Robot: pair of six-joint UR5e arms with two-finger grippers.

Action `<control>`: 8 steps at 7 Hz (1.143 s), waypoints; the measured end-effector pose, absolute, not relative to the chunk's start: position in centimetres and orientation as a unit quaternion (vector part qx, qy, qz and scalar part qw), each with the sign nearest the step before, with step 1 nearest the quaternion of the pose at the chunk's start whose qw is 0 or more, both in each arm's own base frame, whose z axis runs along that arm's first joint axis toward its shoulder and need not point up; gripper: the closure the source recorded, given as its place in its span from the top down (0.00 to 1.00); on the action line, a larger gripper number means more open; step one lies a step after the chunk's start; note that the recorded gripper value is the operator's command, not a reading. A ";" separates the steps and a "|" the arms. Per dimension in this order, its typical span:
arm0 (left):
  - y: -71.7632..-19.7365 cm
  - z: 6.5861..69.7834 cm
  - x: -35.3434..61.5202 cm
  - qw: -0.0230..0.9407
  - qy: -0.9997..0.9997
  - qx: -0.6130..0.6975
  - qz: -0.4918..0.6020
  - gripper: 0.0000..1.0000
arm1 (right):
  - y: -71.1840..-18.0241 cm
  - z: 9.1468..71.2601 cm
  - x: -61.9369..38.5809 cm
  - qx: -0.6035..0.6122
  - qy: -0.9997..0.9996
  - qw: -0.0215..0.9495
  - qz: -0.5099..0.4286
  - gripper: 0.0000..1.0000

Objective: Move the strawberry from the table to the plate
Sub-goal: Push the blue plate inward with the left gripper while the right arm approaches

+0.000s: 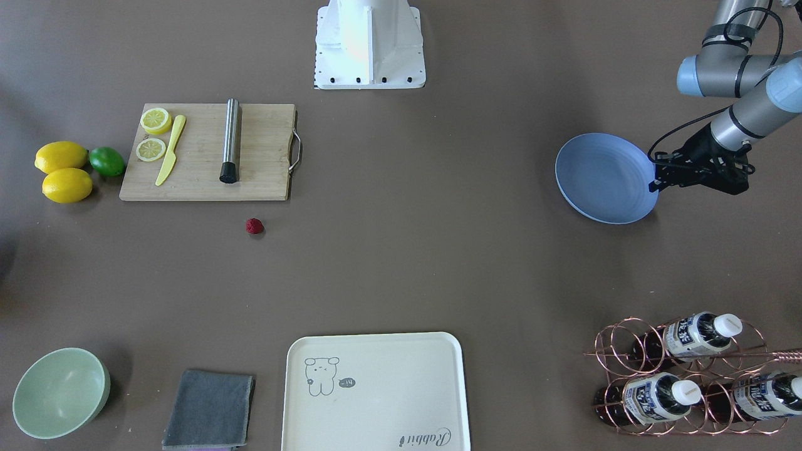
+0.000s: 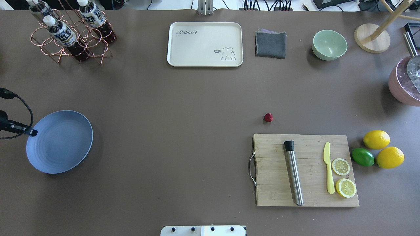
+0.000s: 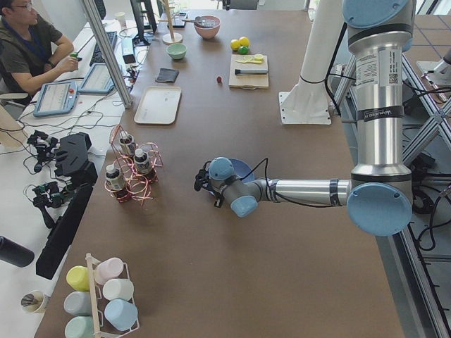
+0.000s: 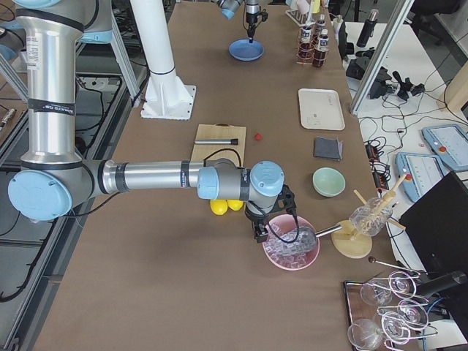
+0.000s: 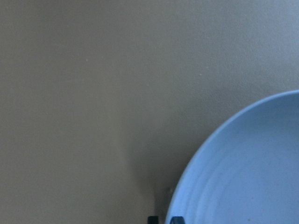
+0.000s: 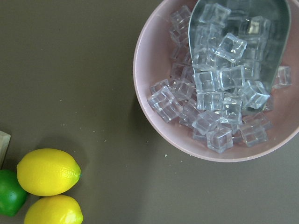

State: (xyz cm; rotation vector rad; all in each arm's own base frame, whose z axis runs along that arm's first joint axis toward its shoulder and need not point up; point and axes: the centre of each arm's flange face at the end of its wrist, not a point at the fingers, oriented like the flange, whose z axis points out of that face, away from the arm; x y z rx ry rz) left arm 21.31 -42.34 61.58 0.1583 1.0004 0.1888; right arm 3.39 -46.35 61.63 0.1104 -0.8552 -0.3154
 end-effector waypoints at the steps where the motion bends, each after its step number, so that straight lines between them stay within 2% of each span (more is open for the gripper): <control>1: -42.4 60.3 21.4 0.865 0.489 0.071 0.084 0.00 | -46.4 60.8 3.2 0.058 -0.421 0.893 -0.151 0.99; 4: -44.5 51.1 24.4 0.841 0.541 0.029 -0.004 0.00 | -48.3 52.5 -2.2 0.051 -0.433 0.893 -0.109 0.99; 8: -44.5 33.6 40.9 0.818 0.561 -0.031 -0.122 0.00 | -51.0 41.9 -13.5 0.019 -0.452 0.889 -0.073 0.99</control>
